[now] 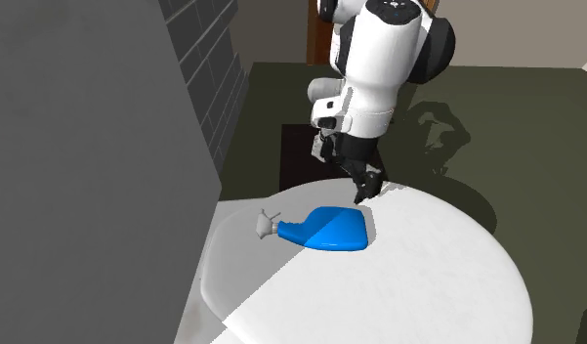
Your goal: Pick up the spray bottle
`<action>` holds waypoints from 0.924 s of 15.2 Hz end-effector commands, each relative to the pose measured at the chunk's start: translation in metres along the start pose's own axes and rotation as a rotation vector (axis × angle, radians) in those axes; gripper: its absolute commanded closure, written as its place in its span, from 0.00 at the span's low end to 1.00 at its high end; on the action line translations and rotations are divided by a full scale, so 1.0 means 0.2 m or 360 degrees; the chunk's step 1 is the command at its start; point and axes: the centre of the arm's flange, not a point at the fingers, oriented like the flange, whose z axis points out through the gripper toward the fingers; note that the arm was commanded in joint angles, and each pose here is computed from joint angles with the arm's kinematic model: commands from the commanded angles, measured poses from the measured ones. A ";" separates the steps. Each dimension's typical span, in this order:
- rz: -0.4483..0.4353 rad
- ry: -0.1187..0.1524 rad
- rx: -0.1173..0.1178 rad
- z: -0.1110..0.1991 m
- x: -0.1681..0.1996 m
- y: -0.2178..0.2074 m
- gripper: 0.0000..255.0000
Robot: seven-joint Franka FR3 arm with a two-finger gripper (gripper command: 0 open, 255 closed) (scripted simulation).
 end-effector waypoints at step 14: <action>0.0702 -0.0042 -0.0031 0.30 0.62 -0.07 0.00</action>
